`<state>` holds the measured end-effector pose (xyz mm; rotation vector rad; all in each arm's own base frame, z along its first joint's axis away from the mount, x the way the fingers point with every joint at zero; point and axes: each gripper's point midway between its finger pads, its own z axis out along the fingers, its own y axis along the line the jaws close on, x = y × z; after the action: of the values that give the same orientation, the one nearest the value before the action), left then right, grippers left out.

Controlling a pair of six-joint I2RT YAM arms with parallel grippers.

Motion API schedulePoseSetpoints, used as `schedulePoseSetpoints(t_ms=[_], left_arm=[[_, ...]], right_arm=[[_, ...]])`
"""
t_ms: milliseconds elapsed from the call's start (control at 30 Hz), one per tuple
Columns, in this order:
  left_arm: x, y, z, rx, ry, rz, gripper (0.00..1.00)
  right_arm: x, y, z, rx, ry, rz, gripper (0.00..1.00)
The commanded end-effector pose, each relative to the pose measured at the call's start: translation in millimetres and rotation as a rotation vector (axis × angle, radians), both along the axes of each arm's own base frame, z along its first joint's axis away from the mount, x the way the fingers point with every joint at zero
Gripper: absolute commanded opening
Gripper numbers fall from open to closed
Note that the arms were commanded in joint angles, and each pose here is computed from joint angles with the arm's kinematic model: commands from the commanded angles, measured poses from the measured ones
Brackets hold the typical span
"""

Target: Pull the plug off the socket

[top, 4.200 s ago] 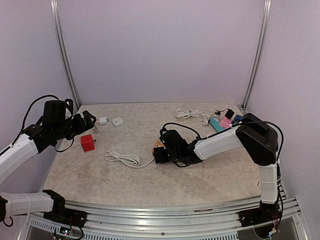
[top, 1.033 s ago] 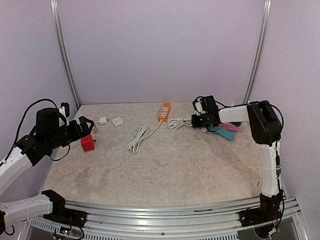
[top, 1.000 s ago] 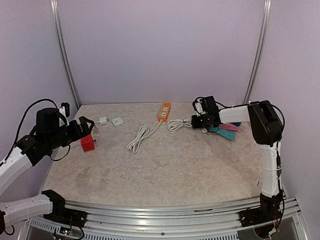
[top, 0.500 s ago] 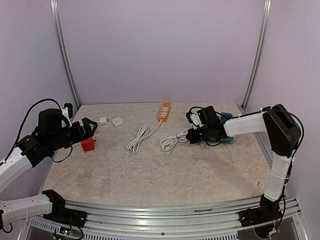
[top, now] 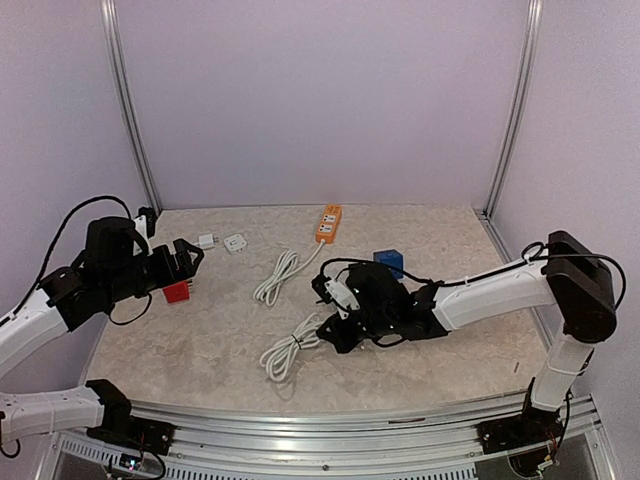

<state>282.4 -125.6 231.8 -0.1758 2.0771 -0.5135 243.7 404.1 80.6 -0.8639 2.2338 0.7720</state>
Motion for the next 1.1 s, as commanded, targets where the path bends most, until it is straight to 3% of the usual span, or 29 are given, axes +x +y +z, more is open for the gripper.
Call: schedulePoseSetpoints(t_ms=[0, 167, 333, 367, 433, 567, 600, 633, 767, 1067], left_arm=[[2.3, -1.6, 8.4, 0.001, -0.014, 0.005, 0.99], [2.0, -4.6, 1.7, 0.008, 0.003, -0.011, 0.99], [2.1, -12.3, -8.9, 0.015, 0.023, -0.049, 0.99], [1.8, -15.9, -11.2, 0.015, 0.026, -0.067, 0.99], [2.7, -24.9, -15.1, 0.017, 0.027, -0.108, 0.99], [6.6, -52.0, -27.4, 0.049, 0.041, -0.216, 0.99], [7.8, -61.7, -30.7, 0.059, 0.047, -0.253, 0.99], [9.0, -72.8, -39.0, 0.07, 0.067, -0.297, 0.99], [15.0, -114.2, -55.4, 0.099, 0.091, -0.452, 0.99], [36.2, -198.2, -62.0, 0.12, 0.065, -0.739, 0.99]], right_arm=[[-40.4, 52.6, 28.7, 0.115, -0.027, 0.11, 0.0], [-69.7, 77.1, 14.9, 0.058, -0.049, 0.204, 0.0], [-71.8, 60.5, 6.1, 0.006, -0.061, 0.194, 0.0], [-73.1, 56.6, 6.3, -0.001, -0.062, 0.192, 0.07], [-74.7, 50.8, 6.8, -0.006, -0.056, 0.189, 0.37], [-70.6, 40.5, 30.6, 0.032, -0.07, 0.13, 0.64], [-69.5, 36.4, 36.5, 0.04, -0.068, 0.109, 0.75], [-64.5, 31.1, 44.1, 0.045, -0.077, 0.075, 0.78], [-54.5, 3.9, 59.0, 0.087, -0.032, -0.045, 0.78], [-32.8, -86.8, 40.9, 0.17, 0.109, -0.319, 0.77]])
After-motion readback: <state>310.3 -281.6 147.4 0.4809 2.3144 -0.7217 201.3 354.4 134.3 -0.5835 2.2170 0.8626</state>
